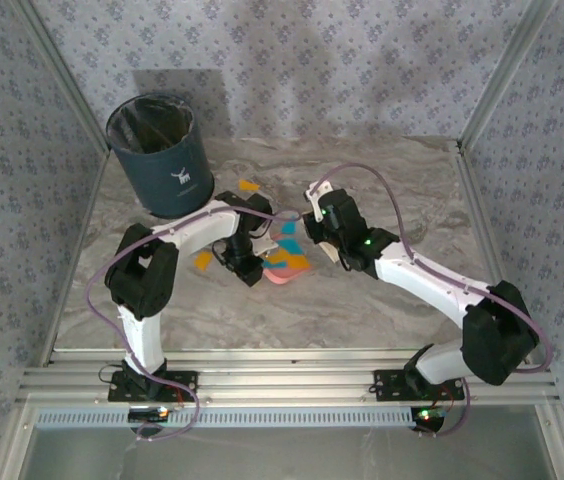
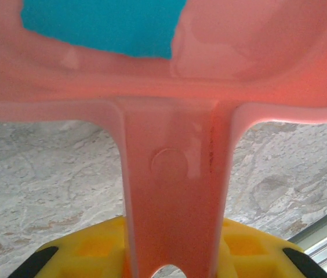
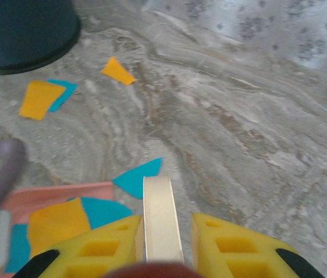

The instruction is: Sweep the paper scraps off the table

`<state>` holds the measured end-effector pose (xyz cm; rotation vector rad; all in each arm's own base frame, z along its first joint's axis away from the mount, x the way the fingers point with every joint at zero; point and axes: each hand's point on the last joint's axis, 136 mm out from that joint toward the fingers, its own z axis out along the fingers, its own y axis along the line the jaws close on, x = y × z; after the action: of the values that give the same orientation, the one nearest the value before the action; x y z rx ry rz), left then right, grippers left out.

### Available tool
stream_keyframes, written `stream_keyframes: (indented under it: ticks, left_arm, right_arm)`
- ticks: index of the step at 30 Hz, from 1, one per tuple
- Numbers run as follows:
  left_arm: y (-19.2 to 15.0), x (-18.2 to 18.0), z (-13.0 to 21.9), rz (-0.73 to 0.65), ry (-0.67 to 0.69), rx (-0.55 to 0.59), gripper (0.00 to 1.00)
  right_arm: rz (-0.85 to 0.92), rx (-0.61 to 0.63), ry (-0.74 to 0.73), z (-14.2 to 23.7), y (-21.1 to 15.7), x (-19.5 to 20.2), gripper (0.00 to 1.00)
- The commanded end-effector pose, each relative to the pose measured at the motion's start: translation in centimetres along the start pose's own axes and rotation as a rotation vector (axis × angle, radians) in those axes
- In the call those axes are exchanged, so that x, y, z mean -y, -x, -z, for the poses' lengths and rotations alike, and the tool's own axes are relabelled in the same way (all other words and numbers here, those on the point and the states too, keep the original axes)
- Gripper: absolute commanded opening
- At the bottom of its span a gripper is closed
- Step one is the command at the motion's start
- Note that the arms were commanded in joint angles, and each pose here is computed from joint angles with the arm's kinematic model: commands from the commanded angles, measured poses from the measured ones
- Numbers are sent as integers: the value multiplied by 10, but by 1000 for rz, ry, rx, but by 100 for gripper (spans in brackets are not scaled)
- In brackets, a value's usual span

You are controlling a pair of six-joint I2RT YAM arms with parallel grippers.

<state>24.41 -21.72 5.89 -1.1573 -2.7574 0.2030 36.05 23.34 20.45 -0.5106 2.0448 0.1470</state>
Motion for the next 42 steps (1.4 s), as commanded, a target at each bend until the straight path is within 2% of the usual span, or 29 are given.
stream_keyframes:
  ticks: [1,19,22,24,31,42]
  left_arm:
    - [-4,-8,7,36,22,-17,0]
    - [-6,-22,12,95,16,-4,0]
    - [-5,-23,11,97,15,-5,0]
    - [-5,-22,11,98,9,-3,0]
    - [-5,-22,12,111,-13,4,0]
    - [-5,-23,10,113,-17,0,0]
  right_arm:
    - [-63,50,-111,-1,12,22,0]
    - [-15,69,-198,-62,40,38,0]
    - [-2,56,-173,-71,34,32,0]
    - [-1,81,-138,-72,48,25,0]
    - [30,23,53,-83,38,-12,0]
    - [39,-32,196,-72,25,-49,0]
